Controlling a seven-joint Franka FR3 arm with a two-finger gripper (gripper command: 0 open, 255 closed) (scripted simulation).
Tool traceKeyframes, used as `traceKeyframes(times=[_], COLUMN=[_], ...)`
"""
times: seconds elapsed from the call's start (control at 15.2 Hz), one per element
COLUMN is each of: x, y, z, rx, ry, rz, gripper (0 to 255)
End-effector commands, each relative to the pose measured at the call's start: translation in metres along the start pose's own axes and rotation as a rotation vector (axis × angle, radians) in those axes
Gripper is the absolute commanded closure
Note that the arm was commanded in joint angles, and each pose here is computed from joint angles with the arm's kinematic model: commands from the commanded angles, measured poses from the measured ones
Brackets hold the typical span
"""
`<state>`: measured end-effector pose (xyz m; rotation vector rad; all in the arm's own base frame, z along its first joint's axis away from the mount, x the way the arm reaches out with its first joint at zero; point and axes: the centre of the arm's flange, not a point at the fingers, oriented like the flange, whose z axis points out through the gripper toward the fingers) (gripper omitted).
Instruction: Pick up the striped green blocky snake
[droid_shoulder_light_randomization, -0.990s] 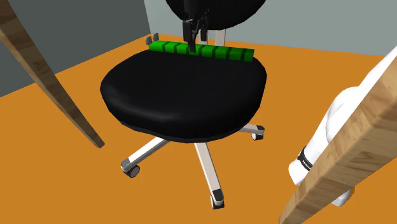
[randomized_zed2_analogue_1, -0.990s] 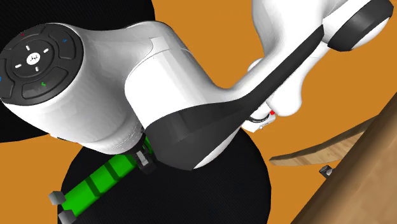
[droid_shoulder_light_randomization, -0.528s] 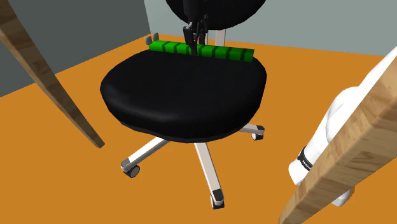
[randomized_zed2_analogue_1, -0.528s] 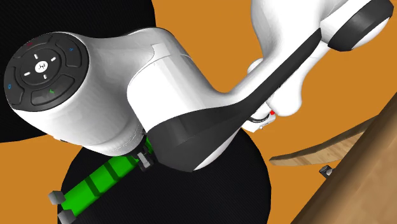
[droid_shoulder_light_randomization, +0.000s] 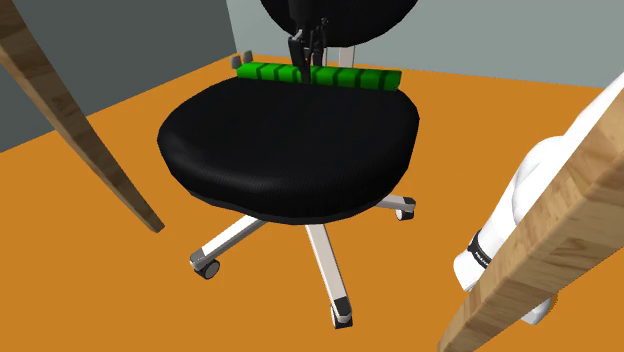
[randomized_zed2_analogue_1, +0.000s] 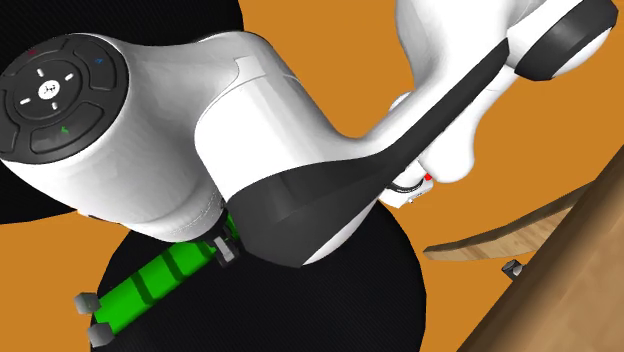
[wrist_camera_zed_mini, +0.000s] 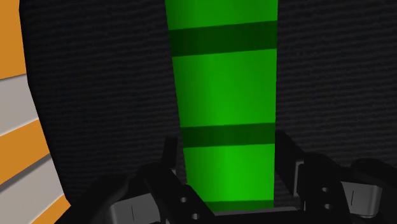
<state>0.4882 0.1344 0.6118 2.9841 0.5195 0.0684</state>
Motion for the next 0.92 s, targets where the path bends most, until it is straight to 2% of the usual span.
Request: traceKeyframes(times=[0.0, 0.73, 0.86], x=[0.0, 0.002, 0.002], y=[0.001, 0.007, 0.007], z=[-0.011, -0.068, -0.069], rx=[0.0, 0.0, 0.0], ry=[0.0, 0.0, 0.0], rz=[0.0, 0.0, 0.0], gripper=[255, 255, 255])
